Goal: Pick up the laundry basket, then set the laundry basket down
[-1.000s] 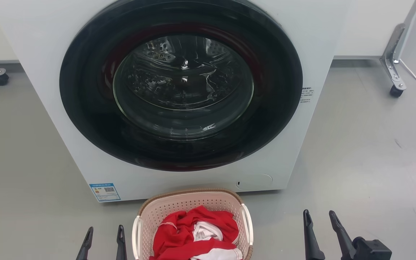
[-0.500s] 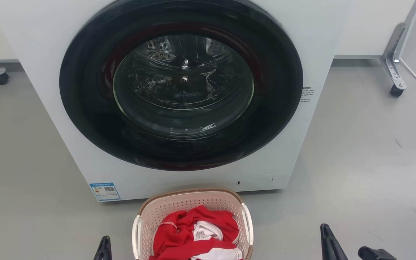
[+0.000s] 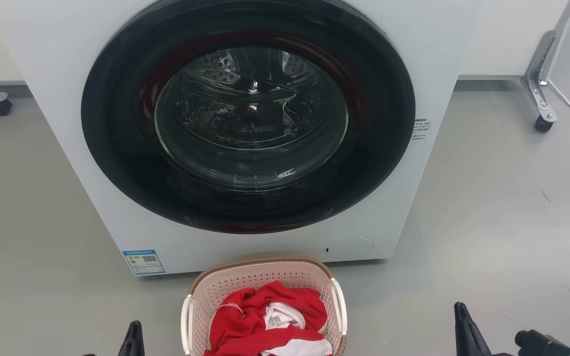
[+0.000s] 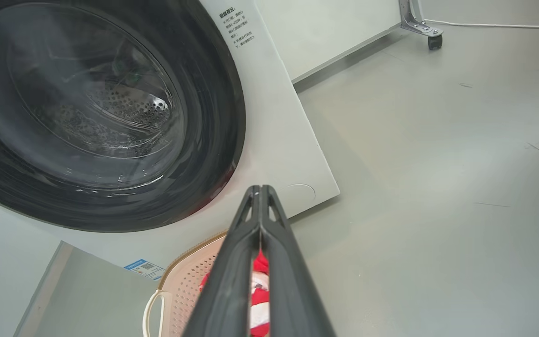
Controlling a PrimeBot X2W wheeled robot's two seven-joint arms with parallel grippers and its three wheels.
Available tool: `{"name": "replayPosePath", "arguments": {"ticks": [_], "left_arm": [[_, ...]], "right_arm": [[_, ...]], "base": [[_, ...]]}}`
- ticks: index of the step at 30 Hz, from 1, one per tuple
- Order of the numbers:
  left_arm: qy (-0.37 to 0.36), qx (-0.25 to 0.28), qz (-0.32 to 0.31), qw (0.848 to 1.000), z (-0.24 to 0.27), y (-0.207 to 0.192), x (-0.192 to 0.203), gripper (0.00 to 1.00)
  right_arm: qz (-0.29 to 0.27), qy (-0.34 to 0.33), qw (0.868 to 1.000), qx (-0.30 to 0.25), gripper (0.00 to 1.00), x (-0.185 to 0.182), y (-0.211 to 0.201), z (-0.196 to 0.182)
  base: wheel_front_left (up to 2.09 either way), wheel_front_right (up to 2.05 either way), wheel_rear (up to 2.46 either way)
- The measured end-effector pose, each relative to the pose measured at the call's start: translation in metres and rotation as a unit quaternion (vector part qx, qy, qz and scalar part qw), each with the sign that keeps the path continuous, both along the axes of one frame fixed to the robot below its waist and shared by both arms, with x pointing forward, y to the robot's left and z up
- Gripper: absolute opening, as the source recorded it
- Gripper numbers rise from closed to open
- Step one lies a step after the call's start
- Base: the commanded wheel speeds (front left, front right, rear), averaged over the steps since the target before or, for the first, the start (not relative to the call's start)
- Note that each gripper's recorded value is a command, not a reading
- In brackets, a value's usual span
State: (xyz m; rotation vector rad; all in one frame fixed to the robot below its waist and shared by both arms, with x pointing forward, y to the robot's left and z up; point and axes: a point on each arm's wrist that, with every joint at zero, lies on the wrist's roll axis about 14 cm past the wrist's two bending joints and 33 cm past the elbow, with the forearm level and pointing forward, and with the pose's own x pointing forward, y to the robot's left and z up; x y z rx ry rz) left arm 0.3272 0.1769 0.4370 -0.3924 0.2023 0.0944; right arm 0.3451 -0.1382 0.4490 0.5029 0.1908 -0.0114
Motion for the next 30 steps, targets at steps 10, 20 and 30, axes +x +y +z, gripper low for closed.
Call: {"name": "replayPosePath", "arguments": {"ticks": [10, 20, 30], "left_arm": [[0.009, -0.073, 0.018, 0.997, -0.001, 0.004, 0.006, 0.0], [0.011, -0.153, 0.031, 0.988, 0.001, 0.005, 0.013, 0.0], [0.007, -0.232, 0.042, 0.972, 0.004, 0.006, 0.019, 0.0]], "right_arm": [[-0.021, 0.018, 0.997, 0.068, 0.0, 0.003, -0.01, -0.003], [-0.038, 0.026, 0.99, 0.136, 0.0, 0.009, -0.018, -0.002], [-0.055, 0.025, 0.975, 0.212, 0.0, 0.015, -0.027, 0.002]], "base": [[0.0, 0.0, 0.0], [0.0, 0.0, 0.0], [0.0, 0.0, 0.0]]}}
